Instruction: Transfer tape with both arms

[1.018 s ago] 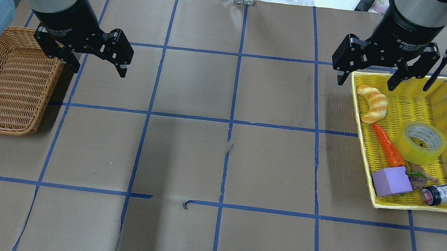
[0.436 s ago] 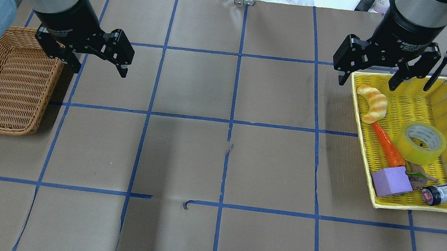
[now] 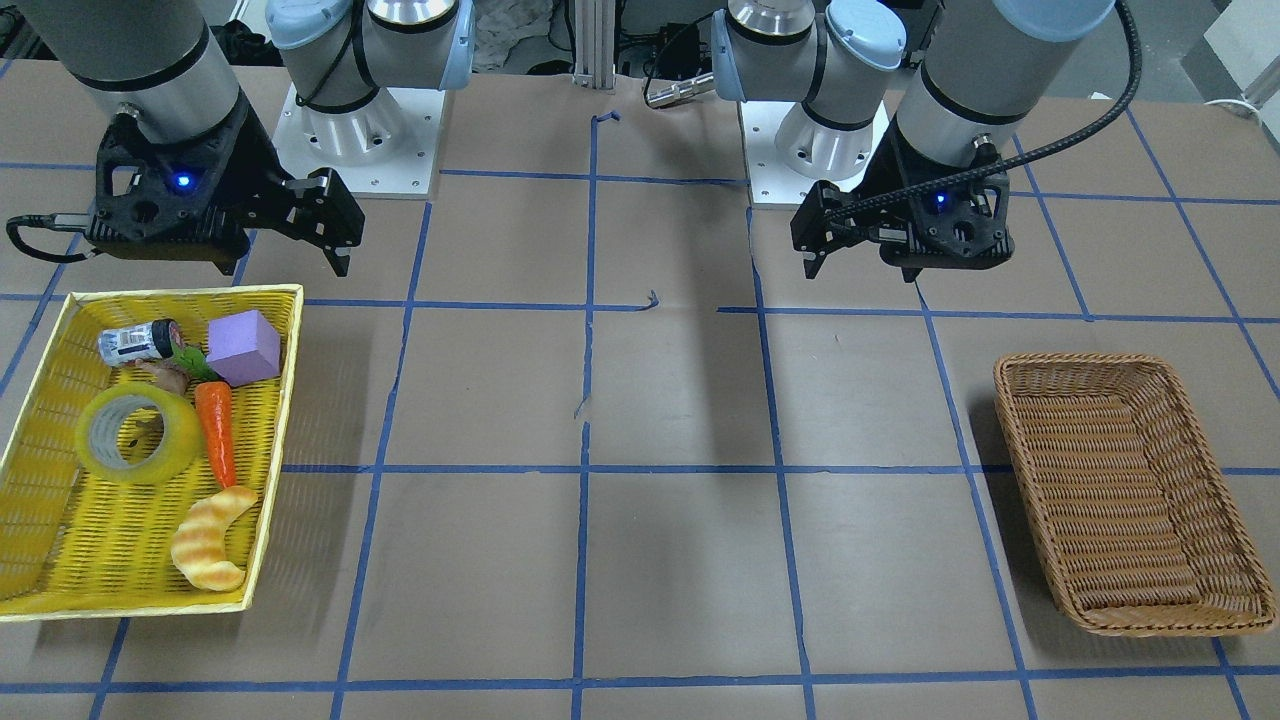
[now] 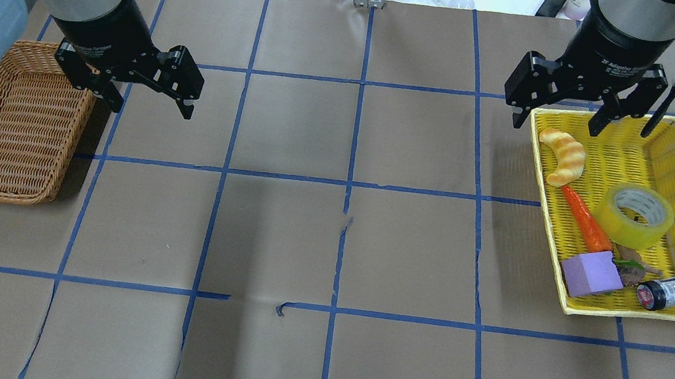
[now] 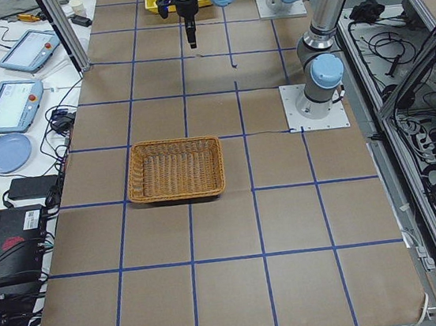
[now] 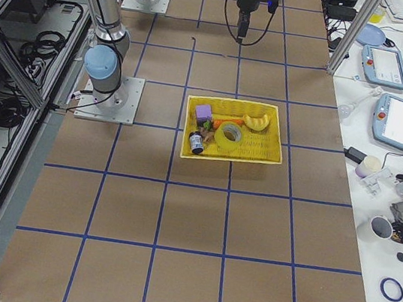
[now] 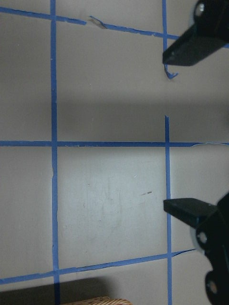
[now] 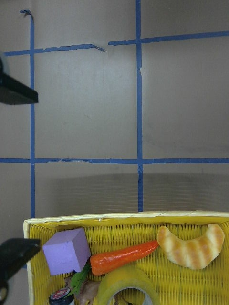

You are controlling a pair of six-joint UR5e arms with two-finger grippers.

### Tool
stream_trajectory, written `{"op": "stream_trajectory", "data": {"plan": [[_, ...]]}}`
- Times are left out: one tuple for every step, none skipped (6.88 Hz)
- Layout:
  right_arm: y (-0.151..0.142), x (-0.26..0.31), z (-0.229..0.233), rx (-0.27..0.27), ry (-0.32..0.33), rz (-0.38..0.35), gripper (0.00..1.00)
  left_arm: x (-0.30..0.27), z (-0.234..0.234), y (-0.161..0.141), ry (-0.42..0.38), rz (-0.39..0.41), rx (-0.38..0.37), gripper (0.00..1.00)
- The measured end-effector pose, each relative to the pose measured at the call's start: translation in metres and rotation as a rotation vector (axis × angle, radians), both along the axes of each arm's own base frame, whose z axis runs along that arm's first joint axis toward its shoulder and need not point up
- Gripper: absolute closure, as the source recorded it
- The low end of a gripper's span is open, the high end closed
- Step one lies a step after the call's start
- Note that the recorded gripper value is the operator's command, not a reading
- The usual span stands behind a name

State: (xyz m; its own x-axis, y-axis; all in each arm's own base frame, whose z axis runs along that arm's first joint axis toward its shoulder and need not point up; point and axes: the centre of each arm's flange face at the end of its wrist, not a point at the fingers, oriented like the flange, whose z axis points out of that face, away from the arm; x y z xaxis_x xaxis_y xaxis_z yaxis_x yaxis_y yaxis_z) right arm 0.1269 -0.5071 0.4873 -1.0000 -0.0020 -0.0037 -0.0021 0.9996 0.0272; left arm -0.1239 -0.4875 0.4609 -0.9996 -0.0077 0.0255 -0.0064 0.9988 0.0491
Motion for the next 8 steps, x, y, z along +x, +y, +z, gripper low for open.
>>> {"op": "stream_trajectory", "data": {"plan": [[-0.0005, -0.0003, -0.0006, 0.0, 0.0, 0.0, 0.0, 0.0003, -0.0012, -0.0013, 0.0, 0.0, 0.001, 0.0], [-0.0004, -0.0005, -0.0009, 0.001, 0.001, -0.001, 0.0, 0.0012, 0.0013, -0.0019, -0.002, -0.001, -0.006, 0.0], [0.0002, -0.0002, -0.0007, 0.002, 0.001, 0.0, 0.0, 0.0017, 0.0047, -0.0019, -0.003, -0.003, -0.014, 0.0], [0.0006, 0.0002, -0.0005, 0.003, 0.001, 0.001, 0.0, 0.0019, 0.0062, -0.0016, -0.004, -0.004, -0.018, 0.0], [0.0008, 0.0005, -0.0004, 0.003, 0.001, 0.002, 0.0, 0.002, 0.0069, -0.0017, -0.004, -0.004, -0.02, 0.0], [0.0008, 0.0007, -0.0004, 0.003, 0.0, 0.002, 0.0, 0.002, 0.0071, -0.0016, -0.004, -0.004, -0.021, 0.0], [0.0007, 0.0007, -0.0004, 0.002, -0.001, 0.002, 0.0, 0.002, 0.007, -0.0014, -0.004, -0.004, -0.021, 0.0], [0.0004, 0.0008, -0.0006, 0.002, -0.001, 0.002, 0.0, 0.002, 0.0073, -0.001, -0.004, -0.004, -0.021, 0.0]]}}
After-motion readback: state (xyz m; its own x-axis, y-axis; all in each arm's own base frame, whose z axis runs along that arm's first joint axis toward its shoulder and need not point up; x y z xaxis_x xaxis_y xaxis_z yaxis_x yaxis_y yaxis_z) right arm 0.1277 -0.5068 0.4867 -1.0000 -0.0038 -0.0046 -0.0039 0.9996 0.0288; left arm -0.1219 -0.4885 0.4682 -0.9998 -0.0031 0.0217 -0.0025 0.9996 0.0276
